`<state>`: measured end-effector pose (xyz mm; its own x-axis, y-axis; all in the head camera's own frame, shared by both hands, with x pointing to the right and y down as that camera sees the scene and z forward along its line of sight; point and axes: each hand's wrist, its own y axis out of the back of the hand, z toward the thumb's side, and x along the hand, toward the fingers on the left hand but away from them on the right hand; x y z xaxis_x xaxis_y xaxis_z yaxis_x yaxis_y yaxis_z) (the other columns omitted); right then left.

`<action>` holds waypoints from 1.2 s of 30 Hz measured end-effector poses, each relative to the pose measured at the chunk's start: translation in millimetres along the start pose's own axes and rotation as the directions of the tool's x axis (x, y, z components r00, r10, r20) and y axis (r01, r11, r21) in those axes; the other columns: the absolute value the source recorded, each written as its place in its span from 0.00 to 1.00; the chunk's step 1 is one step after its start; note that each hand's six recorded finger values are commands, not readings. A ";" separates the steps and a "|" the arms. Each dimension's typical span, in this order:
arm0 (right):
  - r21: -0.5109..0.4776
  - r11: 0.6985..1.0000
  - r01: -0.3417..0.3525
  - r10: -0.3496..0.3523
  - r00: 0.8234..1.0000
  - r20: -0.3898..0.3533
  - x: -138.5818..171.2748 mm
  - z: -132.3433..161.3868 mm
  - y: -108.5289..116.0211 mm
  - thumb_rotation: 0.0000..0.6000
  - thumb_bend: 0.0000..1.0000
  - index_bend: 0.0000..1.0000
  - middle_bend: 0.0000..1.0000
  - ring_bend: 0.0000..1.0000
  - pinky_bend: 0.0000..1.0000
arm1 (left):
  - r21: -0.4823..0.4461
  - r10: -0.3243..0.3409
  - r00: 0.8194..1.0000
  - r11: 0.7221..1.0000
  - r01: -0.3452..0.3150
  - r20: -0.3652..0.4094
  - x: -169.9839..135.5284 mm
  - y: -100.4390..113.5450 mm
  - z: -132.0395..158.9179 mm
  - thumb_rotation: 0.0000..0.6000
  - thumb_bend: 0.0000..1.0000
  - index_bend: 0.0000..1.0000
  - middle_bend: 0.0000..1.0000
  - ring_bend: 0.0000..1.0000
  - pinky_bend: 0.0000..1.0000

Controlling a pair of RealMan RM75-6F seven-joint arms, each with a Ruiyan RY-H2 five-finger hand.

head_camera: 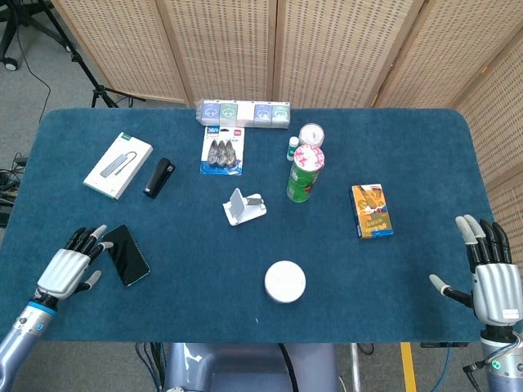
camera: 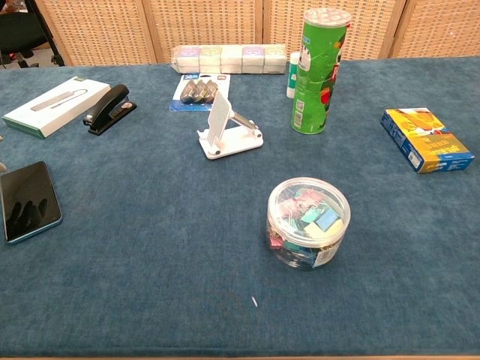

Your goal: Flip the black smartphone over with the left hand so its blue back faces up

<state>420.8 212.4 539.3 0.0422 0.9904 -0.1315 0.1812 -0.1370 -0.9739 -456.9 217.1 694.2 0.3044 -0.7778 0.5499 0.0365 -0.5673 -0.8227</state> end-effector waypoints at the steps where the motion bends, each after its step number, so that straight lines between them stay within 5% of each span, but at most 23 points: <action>1: 0.000 1.000 -0.001 0.001 1.000 0.000 0.1 0.0 -0.2 1.00 0.00 0.02 0.00 0.00 0.00 | 0.002 0.000 1.000 1.000 0.000 -0.001 0.6 -1.3 -0.4 1.00 0.36 0.25 0.00 0.00 0.02; 36: -0.018 1.000 -0.009 0.009 1.000 0.013 0.0 -1.3 1.5 1.00 0.00 0.02 0.00 0.00 0.00 | 0.069 0.000 1.000 0.998 0.002 -0.021 31.2 -20.8 6.2 1.00 0.35 0.25 0.00 0.00 0.02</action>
<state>422.3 212.2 538.1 0.0314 0.9892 -0.1430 0.1987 -0.1464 -0.9691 -442.3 206.4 727.6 0.2845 -0.7830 0.5531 0.1030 -0.5487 -0.8297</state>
